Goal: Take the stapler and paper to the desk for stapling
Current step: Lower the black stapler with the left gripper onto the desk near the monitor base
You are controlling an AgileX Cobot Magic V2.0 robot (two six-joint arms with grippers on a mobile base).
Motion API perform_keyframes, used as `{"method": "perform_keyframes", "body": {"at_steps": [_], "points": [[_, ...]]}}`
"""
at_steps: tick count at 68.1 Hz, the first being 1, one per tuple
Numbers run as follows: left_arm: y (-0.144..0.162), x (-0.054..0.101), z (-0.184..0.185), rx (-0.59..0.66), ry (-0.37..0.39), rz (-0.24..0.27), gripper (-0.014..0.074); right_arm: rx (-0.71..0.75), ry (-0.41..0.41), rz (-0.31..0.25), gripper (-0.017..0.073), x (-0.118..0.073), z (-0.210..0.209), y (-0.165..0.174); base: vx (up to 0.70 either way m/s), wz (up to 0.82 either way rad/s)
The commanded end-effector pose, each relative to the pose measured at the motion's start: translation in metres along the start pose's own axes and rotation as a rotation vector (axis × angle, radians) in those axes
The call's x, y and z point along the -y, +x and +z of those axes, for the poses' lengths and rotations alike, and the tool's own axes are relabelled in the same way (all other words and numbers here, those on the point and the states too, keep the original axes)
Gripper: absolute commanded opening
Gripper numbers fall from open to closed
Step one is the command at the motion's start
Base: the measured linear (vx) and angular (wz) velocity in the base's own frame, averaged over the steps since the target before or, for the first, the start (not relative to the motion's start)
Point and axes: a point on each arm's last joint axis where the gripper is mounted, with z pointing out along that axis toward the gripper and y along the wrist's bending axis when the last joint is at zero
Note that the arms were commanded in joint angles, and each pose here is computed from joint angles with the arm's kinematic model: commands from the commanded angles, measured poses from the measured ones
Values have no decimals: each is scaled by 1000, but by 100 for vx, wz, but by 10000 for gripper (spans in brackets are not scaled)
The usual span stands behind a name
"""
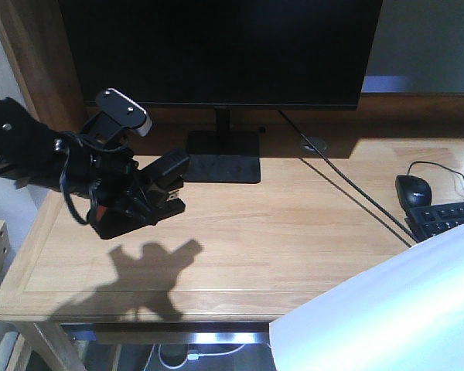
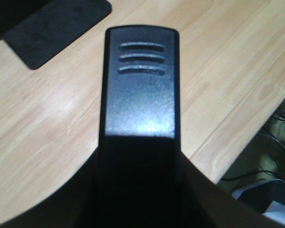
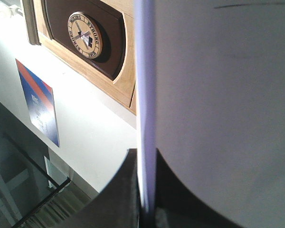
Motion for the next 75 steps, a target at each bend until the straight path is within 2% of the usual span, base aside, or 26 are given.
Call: {"method": "perform_keyframes", "body": {"at_steps": [1,5,6,9,11,16,24,29,36,41,50,55,58,66,75], "points": [[-20,-13,-7,129,35,58,-6,4,-49,-9,-2,-3,0,0,0,0],[-20,-22,-1,139,101,71,-6,4,-49,-9,-2,-3,0,0,0,0],[-20,-26,2,148,115,61,-6,4,-49,-9,-2,-3,0,0,0,0],[-21,-33,4,169,137,78,-6,4,-49,-9,-2,-3,0,0,0,0],[-21,-40,7,186,157,71,-6,4,-49,-9,-2,-3,0,0,0,0],[-22,-54,12,226,174,111,-6,4,-49,-9,-2,-3,0,0,0,0],[-23,-74,19,248,186,213,-6,4,-49,-9,-2,-3,0,0,0,0],[-23,-84,27,248,203,249,-6,4,-49,-9,-2,-3,0,0,0,0],[-25,-97,41,248,212,270,-6,4,-49,-9,-2,-3,0,0,0,0],[-25,-105,53,252,209,323,-6,4,-49,-9,-2,-3,0,0,0,0],[-22,-113,75,279,202,494,-6,4,-49,-9,-2,-3,0,0,0,0],[-17,-116,86,277,212,551,-6,4,-49,-9,-2,-3,0,0,0,0],[-14,-117,92,277,224,561,-6,4,-49,-9,-2,-3,0,0,0,0],[-4,-119,107,265,260,535,-6,4,-49,-9,-2,-3,0,0,0,0],[6,-121,121,248,282,535,-6,4,-49,-9,-2,-3,0,0,0,0]]}}
